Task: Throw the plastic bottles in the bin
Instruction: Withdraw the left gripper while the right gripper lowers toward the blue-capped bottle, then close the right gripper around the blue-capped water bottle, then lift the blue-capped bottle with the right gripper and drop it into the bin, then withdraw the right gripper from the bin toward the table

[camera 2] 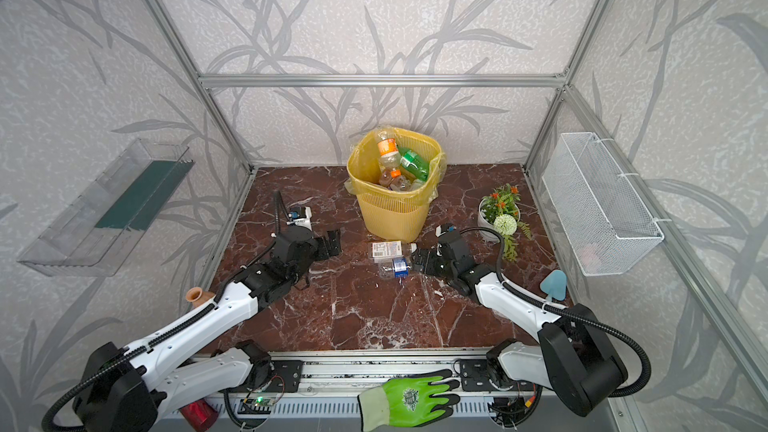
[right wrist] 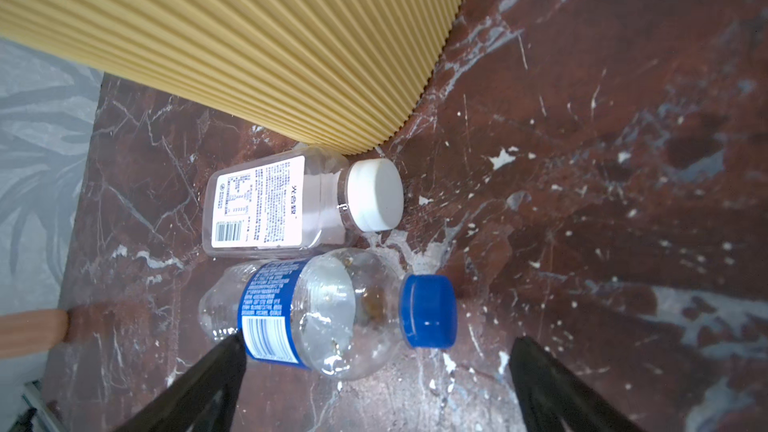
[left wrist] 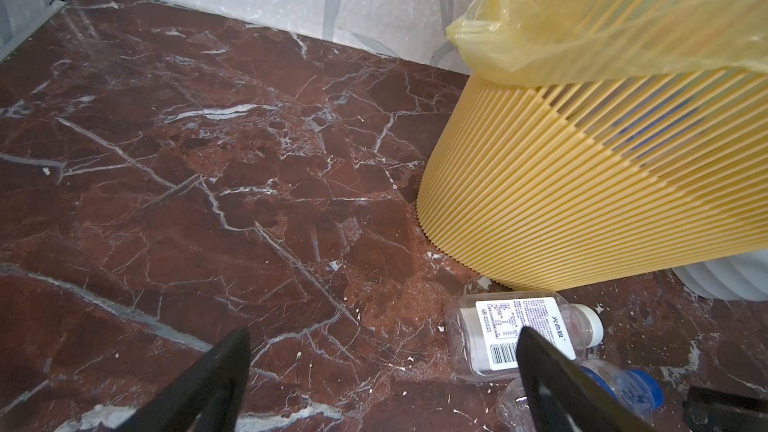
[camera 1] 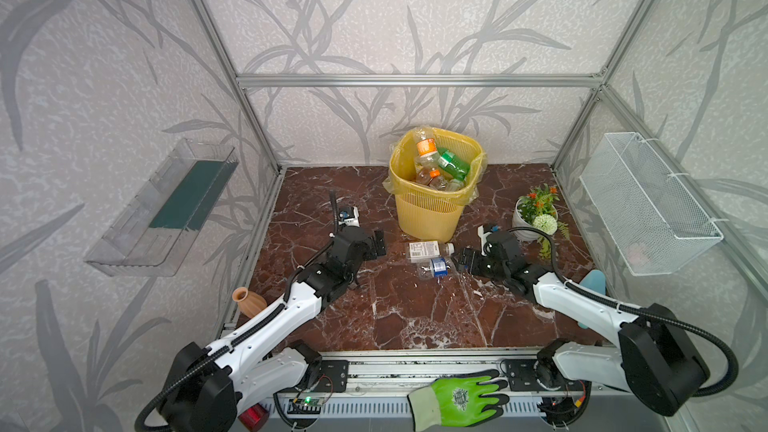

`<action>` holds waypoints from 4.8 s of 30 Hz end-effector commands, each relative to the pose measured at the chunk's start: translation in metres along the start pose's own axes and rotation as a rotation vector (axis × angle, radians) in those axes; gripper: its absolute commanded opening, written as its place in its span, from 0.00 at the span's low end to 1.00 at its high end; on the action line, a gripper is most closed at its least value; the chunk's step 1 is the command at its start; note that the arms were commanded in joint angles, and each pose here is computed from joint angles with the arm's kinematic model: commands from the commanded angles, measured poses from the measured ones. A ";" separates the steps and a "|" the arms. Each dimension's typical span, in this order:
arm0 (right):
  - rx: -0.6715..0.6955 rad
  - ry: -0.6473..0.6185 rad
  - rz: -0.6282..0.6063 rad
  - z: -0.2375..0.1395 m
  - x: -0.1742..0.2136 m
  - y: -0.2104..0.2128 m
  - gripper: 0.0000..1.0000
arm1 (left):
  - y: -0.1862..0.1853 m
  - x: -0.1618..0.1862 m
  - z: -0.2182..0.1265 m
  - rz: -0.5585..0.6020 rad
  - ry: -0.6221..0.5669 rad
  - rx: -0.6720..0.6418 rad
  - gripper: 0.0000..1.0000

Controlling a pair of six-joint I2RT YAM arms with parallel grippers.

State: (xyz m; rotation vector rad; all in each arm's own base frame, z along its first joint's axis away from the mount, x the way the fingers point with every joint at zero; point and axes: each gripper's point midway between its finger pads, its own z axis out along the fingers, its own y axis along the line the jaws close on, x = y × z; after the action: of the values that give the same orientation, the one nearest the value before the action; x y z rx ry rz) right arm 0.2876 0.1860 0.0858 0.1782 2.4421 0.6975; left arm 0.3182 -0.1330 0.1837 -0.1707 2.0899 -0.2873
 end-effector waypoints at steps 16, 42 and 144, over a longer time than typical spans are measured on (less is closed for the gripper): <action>0.177 0.015 0.310 0.030 0.026 0.013 0.99 | 0.016 0.016 0.003 0.000 0.017 -0.052 0.99; 0.272 0.260 -0.036 0.007 0.064 -0.016 0.93 | 0.023 0.029 0.005 -0.005 0.052 -0.078 0.99; 0.003 -0.596 -0.616 -0.134 -0.197 0.121 0.99 | 0.037 0.050 -0.006 -0.020 0.106 -0.079 0.99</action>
State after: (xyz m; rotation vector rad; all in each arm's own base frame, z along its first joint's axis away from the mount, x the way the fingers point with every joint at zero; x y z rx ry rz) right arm 0.3788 0.1911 0.3237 -0.4144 1.8392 0.2677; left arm 0.2888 -0.1002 0.1468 -0.2840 2.1694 -0.2053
